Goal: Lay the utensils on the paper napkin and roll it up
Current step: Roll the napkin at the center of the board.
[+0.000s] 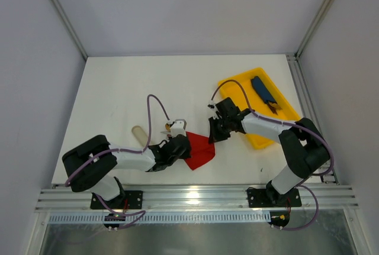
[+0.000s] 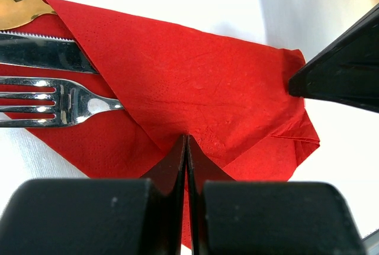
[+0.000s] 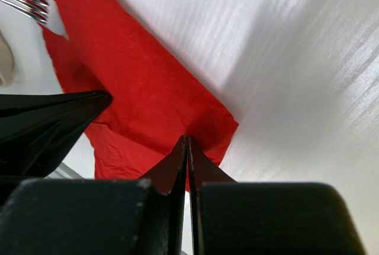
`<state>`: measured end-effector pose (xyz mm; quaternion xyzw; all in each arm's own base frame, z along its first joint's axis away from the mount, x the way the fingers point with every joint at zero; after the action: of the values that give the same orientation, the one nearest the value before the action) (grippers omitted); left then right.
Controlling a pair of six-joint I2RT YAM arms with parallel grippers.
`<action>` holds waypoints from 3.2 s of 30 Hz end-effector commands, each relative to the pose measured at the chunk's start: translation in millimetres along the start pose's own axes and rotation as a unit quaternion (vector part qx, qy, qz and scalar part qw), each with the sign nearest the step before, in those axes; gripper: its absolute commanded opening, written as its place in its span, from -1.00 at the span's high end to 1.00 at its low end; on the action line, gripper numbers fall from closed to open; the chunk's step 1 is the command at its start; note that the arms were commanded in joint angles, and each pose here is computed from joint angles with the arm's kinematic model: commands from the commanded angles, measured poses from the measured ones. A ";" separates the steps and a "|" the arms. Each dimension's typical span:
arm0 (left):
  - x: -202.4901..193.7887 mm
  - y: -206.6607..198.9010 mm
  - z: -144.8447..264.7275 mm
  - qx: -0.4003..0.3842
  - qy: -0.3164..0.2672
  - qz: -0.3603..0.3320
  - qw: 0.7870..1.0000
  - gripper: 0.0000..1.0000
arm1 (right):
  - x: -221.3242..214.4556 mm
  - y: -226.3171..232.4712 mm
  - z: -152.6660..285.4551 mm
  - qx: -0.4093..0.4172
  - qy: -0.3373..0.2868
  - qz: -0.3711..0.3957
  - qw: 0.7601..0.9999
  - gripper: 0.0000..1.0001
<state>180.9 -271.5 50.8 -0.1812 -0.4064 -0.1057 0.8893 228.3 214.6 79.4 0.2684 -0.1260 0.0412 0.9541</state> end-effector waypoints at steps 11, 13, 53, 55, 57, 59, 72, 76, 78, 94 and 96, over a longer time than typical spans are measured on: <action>3.5 -1.8 0.1 0.005 0.006 0.006 1.000 1.00 | 0.1 -8.9 -2.0 -0.031 -0.006 0.004 0.999 0.91; 3.0 -2.3 0.0 0.004 0.008 0.006 1.000 1.00 | 4.5 -3.1 3.7 -0.021 -0.017 0.013 1.000 0.90; 2.6 -4.5 6.1 -0.014 0.019 -0.014 1.000 1.00 | -75.9 37.6 41.8 -0.009 -0.113 0.142 0.983 -0.15; 2.3 -3.4 6.8 -0.013 0.018 -0.014 1.000 1.00 | -75.2 43.0 48.5 0.010 -0.124 0.175 0.977 -0.17; 1.7 -2.0 7.3 -0.011 0.019 -0.016 1.000 1.00 | -71.4 53.7 60.2 0.040 -0.154 0.209 0.965 -0.19; 1.6 -3.0 6.9 -0.013 0.019 -0.015 1.000 1.00 | -70.4 57.7 69.8 0.046 -0.184 0.234 0.954 -0.21; -1.5 -8.3 6.5 -0.033 0.023 0.003 0.999 1.00 | -88.7 72.6 56.0 0.061 -0.170 0.291 0.940 -0.33; -1.5 -10.8 6.7 -0.039 0.026 0.006 0.999 1.00 | -96.8 79.6 43.0 0.053 -0.127 0.199 0.970 -0.08; -0.2 -11.3 7.6 -0.041 0.024 0.008 0.999 1.00 | -102.5 86.7 45.4 0.063 -0.106 0.137 0.983 -0.08; -1.5 -9.4 8.1 -0.037 0.025 0.007 0.999 1.00 | -123.9 46.6 41.0 0.021 -0.123 -0.290 0.949 -0.14; -0.5 -9.5 8.8 -0.037 0.023 0.007 0.999 1.00 | -126.1 36.2 38.1 0.007 -0.130 -0.324 0.937 -0.13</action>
<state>171.5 -275.8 52.1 -0.2029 -0.3755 -0.1243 0.8957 83.4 230.7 96.3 0.3064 -0.1448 -0.1988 0.9196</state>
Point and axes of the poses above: each gripper's point midway between its finger pads, its own z axis back along the fingers, its own y axis along the line the jaws close on, x = y × z, the point moved 5 cm from there along z, back along the fingers, and after that the axes turned 11 degrees about -z, right-handed, at the moved point
